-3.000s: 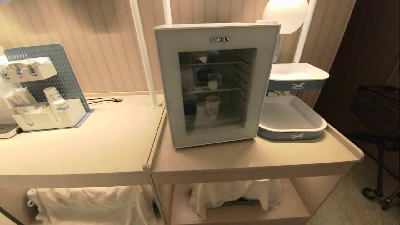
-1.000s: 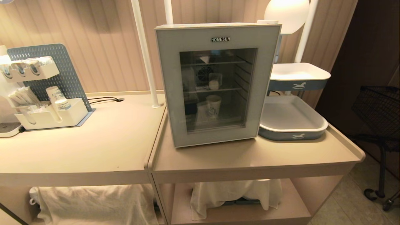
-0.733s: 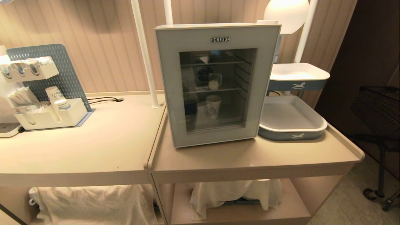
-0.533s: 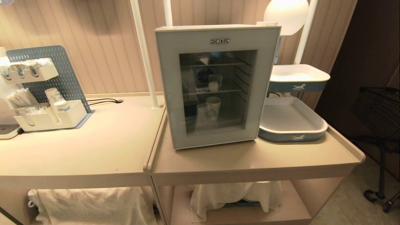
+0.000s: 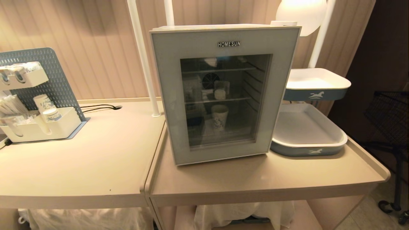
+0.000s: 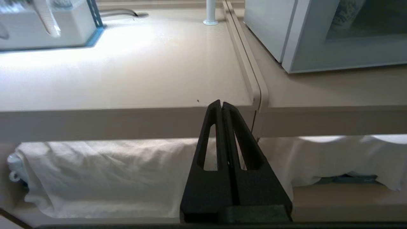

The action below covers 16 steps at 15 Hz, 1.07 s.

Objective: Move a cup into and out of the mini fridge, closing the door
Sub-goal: Open the freezer door

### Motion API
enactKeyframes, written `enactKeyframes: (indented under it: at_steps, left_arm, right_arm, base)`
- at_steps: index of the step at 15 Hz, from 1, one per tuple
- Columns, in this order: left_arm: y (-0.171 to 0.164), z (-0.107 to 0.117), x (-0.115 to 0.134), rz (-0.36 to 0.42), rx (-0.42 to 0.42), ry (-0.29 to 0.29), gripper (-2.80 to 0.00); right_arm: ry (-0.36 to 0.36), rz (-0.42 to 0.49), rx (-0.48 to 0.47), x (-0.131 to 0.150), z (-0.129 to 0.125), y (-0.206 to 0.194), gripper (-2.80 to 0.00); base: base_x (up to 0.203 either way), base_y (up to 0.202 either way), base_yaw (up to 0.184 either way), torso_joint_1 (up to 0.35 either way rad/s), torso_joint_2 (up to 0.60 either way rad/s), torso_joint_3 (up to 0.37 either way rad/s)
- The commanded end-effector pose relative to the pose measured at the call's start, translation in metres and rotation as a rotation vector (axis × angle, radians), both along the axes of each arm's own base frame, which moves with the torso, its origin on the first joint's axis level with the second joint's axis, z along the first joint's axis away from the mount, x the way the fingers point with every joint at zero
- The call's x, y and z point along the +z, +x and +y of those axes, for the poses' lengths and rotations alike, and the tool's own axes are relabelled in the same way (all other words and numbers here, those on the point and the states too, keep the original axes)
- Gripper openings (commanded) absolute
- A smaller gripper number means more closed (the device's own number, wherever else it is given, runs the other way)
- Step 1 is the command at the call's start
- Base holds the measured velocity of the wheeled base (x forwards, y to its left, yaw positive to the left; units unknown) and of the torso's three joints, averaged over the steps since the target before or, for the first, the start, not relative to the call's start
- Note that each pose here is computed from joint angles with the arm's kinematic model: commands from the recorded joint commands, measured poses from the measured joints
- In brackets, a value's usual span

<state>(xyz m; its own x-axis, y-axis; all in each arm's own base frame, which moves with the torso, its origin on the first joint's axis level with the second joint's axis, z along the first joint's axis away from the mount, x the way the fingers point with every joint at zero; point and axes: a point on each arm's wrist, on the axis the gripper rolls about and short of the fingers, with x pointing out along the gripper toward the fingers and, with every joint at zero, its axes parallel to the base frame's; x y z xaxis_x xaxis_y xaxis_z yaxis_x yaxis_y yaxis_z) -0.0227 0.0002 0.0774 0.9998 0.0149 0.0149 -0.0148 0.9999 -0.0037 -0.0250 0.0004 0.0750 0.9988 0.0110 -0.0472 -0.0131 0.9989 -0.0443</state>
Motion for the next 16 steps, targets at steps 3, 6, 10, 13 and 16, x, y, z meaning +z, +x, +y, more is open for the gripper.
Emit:
enactKeyframes:
  at_steps: [3,6,10,13,16]
  left_arm:
    - [-0.018,0.002,0.049,-0.099,0.074,0.024,-2.80]
    - [-0.069,0.002,0.151,-0.180,0.122,-0.016,-2.80]
    - [-0.006,0.003,0.254,0.071,0.053,-0.100,-2.80]
    - [0.106,-0.005,0.257,0.348,-0.110,-0.143,0.00]
    - [0.201,-0.009,0.242,0.464,-0.449,-0.200,0.00]
  right_arm:
    - [-0.002,0.002,0.001,0.000,0.000,0.000,-2.80]
    - [-0.004,0.002,0.003,0.000,0.000,0.000,-2.80]
    - [-0.005,0.002,0.003,0.000,0.000,0.000,-2.80]
    - [-0.005,0.002,0.003,0.000,0.000,0.000,-2.80]
    - [-0.005,0.002,0.004,0.000,0.000,0.000,-2.80]
  base:
    - [0.000,0.000,0.000,0.000,0.00,0.000]
    - [0.000,0.000,0.000,0.000,0.00,0.000]
    - [0.000,0.000,0.000,0.000,0.00,0.000]
    - [0.000,0.000,0.000,0.000,0.00,0.000]
    - [0.000,0.000,0.000,0.000,0.00,0.000]
